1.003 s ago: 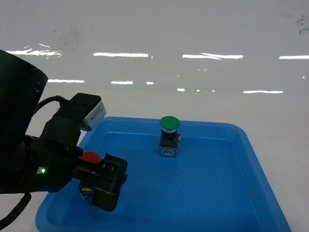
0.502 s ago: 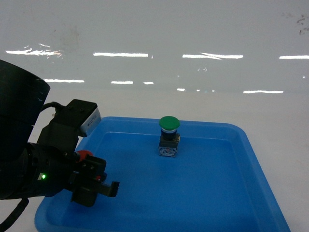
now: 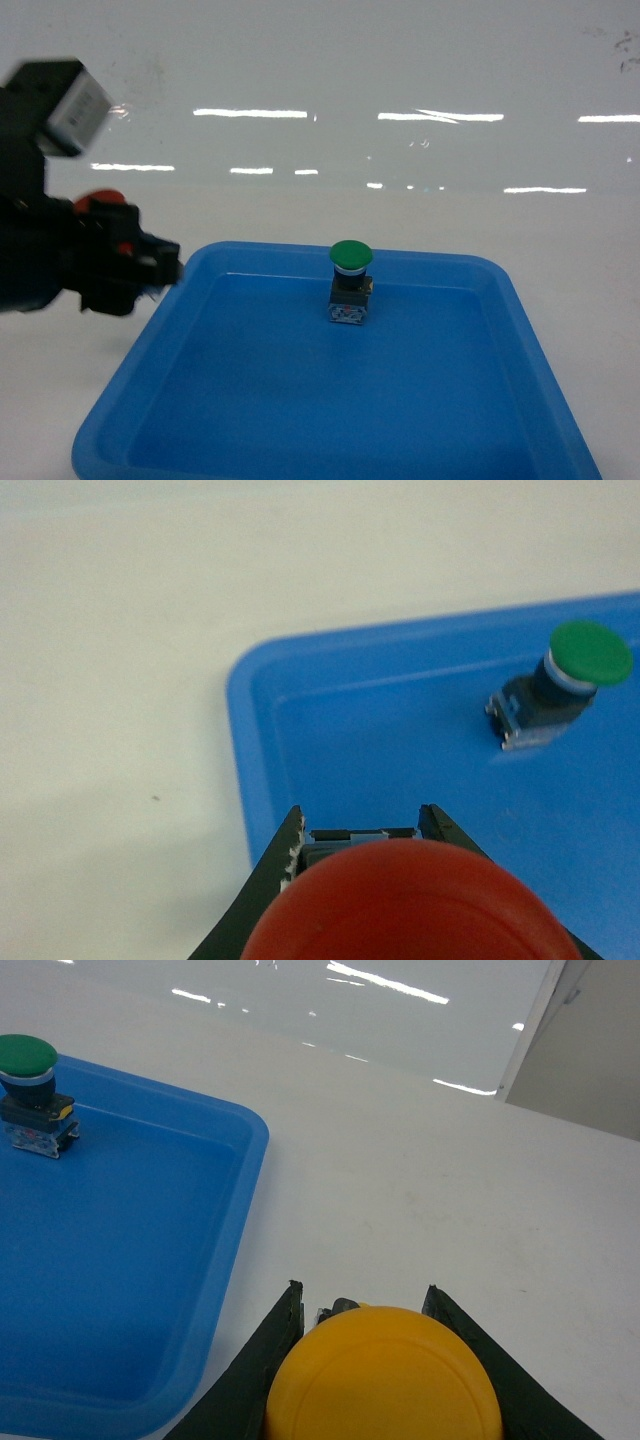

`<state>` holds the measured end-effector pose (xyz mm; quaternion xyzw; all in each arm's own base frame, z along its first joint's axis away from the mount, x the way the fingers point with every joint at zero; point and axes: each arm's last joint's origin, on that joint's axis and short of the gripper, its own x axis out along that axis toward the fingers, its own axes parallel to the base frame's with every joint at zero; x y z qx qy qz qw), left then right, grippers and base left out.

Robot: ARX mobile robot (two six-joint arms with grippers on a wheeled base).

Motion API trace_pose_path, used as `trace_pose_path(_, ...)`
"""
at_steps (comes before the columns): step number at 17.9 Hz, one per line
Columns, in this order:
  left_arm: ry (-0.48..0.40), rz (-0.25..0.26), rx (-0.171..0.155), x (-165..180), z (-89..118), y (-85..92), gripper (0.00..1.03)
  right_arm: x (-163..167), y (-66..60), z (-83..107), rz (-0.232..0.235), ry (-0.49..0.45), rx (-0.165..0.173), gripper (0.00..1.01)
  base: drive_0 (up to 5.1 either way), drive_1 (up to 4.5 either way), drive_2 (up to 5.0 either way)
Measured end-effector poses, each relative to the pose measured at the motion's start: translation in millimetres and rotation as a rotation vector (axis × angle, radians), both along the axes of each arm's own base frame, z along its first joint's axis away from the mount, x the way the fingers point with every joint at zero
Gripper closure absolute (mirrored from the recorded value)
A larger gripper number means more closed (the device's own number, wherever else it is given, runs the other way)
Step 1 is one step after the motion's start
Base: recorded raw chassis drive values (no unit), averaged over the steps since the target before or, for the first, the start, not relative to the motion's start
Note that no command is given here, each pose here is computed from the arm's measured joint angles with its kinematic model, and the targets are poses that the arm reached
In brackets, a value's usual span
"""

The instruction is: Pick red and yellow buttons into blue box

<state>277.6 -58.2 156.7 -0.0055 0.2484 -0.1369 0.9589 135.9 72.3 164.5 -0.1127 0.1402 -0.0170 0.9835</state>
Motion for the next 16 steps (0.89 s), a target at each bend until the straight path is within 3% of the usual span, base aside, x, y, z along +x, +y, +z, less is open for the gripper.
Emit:
trace_pose_path(3, -0.053, 0.028, -0.025, -3.2, 10.6, 9.0, 0.76, 0.0, -0.1, 0.0, 0.000, 0.000, 0.000, 0.69, 0.0, 0.00, 0.0)
trace_pose_path(5, -0.171, 0.120, -0.031, -14.1, 26.5, 28.7, 0.76, 0.0, -0.1, 0.0, 0.000, 0.000, 0.000, 0.69, 0.0, 0.00, 0.0)
trace_pose_path(8, -0.308, 0.264, -0.010, -41.8, 43.0, 51.8, 0.76, 0.0, -0.1, 0.0, 0.000, 0.000, 0.000, 0.69, 0.0, 0.00, 0.0)
trace_pose_path(13, -0.357, 0.287, -0.002, -84.3, 46.6, 52.4, 0.76, 0.0, -0.1, 0.0, -0.001, 0.000, 0.000, 0.69, 0.0, 0.00, 0.0)
trace_pose_path(16, -0.378, 0.286, -0.008, -90.7, 48.7, 49.7, 0.76, 0.0, 0.0, 0.0, 0.000, 0.000, 0.000, 0.69, 0.0, 0.00, 0.0)
